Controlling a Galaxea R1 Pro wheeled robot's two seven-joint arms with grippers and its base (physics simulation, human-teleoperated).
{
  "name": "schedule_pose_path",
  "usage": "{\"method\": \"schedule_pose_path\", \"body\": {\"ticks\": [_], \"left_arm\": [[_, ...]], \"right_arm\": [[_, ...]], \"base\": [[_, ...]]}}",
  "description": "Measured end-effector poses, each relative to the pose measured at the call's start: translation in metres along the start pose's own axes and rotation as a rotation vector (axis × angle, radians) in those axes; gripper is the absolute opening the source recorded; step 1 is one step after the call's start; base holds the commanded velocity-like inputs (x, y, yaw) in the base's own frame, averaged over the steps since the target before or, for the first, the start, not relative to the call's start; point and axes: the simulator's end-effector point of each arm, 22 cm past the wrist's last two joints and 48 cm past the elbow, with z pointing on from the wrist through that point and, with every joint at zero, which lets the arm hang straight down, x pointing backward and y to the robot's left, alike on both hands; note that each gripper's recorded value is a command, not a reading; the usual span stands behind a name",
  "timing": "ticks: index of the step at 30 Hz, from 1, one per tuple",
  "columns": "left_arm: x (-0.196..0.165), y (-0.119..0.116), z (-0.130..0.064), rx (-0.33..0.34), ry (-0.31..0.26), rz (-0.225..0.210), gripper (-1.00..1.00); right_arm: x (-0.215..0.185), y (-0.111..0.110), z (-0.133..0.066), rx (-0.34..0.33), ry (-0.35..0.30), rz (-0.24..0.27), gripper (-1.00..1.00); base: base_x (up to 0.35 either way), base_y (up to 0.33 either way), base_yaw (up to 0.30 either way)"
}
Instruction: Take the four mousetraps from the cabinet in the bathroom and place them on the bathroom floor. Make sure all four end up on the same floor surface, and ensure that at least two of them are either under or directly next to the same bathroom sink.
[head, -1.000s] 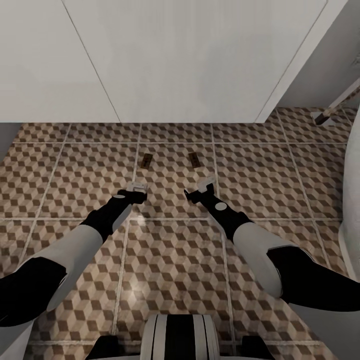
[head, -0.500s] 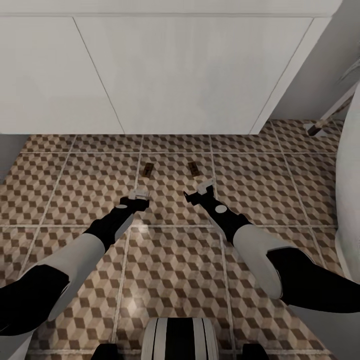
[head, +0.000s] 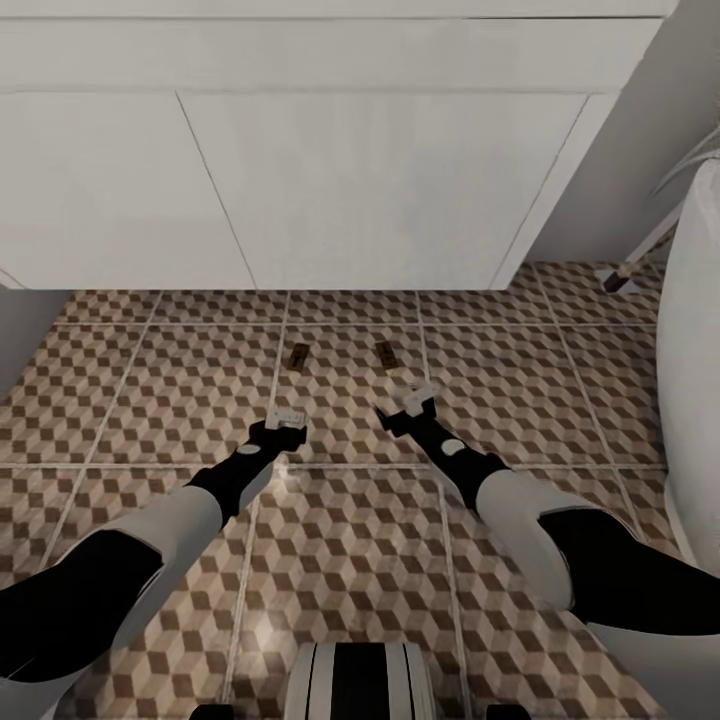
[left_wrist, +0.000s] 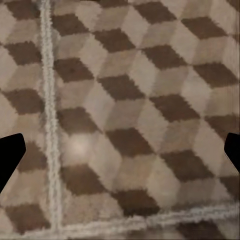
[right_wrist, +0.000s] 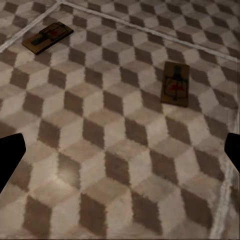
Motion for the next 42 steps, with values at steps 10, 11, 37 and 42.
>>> {"method": "schedule_pose_path", "body": {"ticks": [10,11,37,42], "left_arm": [[-0.017,-0.005,-0.020,0.037,-0.143,-0.007,1.00],[-0.018,-0.004,-0.022,0.034,-0.161,-0.007,1.00],[-0.025,0.003,-0.080,0.066,-0.348,0.027,1.00],[-0.032,0.003,-0.088,0.064,-0.361,0.029,1.00]], "right_arm": [[-0.016,-0.004,-0.016,0.011,-0.048,-0.012,1.00],[-0.019,-0.005,-0.017,0.012,-0.053,-0.013,1.00],[-0.069,-0.008,-0.049,0.032,-0.117,-0.038,1.00],[-0.076,-0.009,-0.056,0.035,-0.125,-0.042,1.00]], "base": [[0.000,0.000,0.000],[0.000,0.000,0.000],[0.000,0.000,0.000],[0.000,0.000,0.000]]}}
